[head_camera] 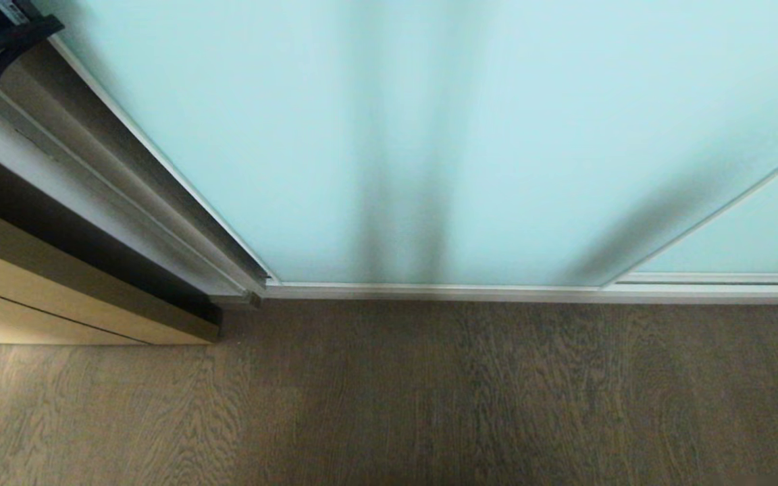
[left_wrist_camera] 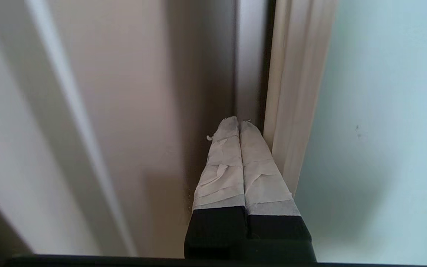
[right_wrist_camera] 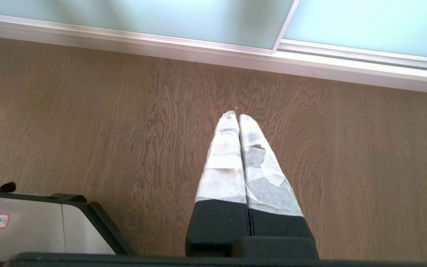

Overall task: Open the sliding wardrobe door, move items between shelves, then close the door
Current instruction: Open the door

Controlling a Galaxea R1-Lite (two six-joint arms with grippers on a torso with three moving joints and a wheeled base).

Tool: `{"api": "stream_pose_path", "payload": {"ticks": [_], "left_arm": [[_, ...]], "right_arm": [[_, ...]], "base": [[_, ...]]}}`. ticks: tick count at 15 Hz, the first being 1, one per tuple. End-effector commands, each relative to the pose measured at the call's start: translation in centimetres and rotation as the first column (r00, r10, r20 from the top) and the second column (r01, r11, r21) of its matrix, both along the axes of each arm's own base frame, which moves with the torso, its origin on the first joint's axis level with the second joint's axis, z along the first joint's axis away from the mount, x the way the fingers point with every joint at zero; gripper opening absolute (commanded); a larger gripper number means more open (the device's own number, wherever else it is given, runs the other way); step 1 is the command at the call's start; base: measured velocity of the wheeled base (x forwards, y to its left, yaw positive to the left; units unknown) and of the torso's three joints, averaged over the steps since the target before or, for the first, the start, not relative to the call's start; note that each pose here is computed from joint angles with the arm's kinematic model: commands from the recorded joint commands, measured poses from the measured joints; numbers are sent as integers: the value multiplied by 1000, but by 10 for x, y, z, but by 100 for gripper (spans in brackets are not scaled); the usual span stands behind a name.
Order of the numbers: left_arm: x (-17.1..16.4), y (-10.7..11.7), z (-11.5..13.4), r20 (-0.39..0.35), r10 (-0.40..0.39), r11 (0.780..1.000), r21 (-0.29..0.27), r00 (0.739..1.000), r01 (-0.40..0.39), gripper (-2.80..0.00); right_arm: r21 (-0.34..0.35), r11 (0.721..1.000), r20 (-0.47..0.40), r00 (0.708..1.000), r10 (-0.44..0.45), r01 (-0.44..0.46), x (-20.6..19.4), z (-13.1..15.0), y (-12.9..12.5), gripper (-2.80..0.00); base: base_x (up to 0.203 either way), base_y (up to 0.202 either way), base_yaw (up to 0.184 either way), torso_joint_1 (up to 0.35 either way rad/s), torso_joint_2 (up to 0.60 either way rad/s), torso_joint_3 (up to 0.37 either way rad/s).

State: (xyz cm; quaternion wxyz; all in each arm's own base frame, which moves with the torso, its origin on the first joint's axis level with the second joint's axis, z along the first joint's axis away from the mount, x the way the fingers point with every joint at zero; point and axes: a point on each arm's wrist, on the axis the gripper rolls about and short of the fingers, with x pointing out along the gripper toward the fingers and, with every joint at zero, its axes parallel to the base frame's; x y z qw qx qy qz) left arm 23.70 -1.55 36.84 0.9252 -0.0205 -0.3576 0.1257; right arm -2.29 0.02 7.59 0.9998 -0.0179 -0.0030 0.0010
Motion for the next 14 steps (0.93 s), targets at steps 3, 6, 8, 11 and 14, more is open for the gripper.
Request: {"api": "stream_pose_path", "payload": {"ticks": [3, 6, 8, 11, 14], "left_arm": [[1, -22, -3, -13, -78, 997, 5, 997, 78, -280], [1, -43, -6, -28, -146, 989, 11, 989, 147, -280], [6, -53, -11, -45, -171, 985, 26, 984, 172, -280], [15, -73, -20, -77, -229, 971, 44, 970, 233, -280], [28, -98, -31, -115, -298, 951, 53, 948, 305, -280]], "right_arm": [[0, 1000, 0, 1000, 1, -1, 0, 0, 0, -280], [0, 1000, 0, 1000, 1, -1, 0, 0, 0, -280], [-1, 1000, 0, 1000, 2, -2, 0, 0, 0, -280], [0, 1000, 0, 1000, 1, -1, 0, 0, 0, -280], [0, 1000, 0, 1000, 2, -2, 0, 0, 0, -280]], "base": [[0, 0, 0, 0, 0, 0], [0, 0, 0, 0, 0, 0], [0, 0, 0, 0, 0, 0], [0, 0, 0, 0, 0, 0], [0, 0, 0, 0, 0, 0]]}}
